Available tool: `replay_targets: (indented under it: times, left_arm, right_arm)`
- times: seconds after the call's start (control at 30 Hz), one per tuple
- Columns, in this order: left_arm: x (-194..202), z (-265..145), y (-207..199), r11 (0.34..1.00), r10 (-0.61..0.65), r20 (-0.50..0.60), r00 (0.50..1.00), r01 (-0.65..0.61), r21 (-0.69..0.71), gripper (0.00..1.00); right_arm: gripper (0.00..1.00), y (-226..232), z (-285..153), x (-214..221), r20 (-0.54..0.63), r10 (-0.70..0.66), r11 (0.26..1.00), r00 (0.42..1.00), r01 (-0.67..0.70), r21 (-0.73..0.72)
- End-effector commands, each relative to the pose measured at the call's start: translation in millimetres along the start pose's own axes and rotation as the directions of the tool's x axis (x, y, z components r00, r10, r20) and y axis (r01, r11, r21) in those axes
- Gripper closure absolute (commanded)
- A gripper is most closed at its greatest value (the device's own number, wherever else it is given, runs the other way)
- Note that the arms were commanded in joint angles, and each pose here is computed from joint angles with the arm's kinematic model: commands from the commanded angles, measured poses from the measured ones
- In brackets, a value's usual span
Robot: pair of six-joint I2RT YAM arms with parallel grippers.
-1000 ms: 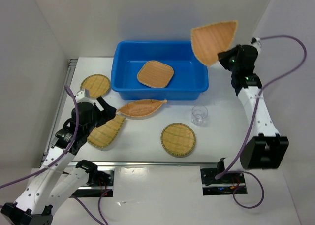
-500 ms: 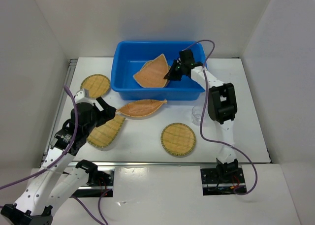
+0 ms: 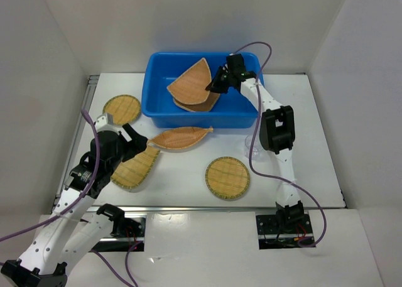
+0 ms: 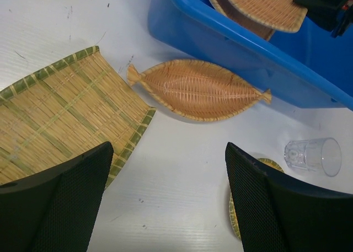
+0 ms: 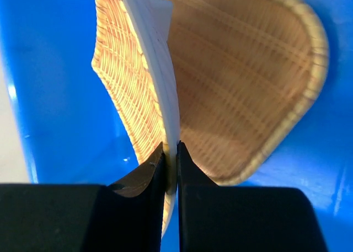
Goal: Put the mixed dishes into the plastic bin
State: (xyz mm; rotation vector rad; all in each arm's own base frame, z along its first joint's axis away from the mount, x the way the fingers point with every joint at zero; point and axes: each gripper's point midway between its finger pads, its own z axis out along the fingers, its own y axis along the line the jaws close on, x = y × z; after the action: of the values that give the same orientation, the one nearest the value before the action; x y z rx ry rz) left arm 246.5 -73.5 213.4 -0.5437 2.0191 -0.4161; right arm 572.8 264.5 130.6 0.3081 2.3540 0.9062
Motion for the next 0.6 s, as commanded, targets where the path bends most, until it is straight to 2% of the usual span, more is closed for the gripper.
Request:
replay_targets:
  times: [0.0,0.37,0.4,0.57]
  left_arm:
    - [-20,-4,-8,1.0,0.014,0.069,0.998,-0.015,0.018,0.1]
    - [-22,-1,-8,1.0,0.023,0.075,0.997,-0.024,0.01,0.1]
    - [-20,1,-7,1.0,0.026,0.068,0.997,-0.026,0.004,0.1]
    - [-21,1,-6,1.0,0.026,0.074,0.997,-0.026,-0.003,0.09]
  right_arm:
    - [1.0,-13,4,-8,0.003,0.03,0.999,1.0,-0.03,0.021]
    - [0.97,-51,15,-1,-0.015,0.072,0.99,0.997,-0.07,0.125]
    - [0.89,-56,18,0,-0.015,0.075,0.988,0.997,-0.072,0.138]
    - [0.63,-66,22,-1,-0.015,0.084,0.986,0.996,-0.081,0.149]
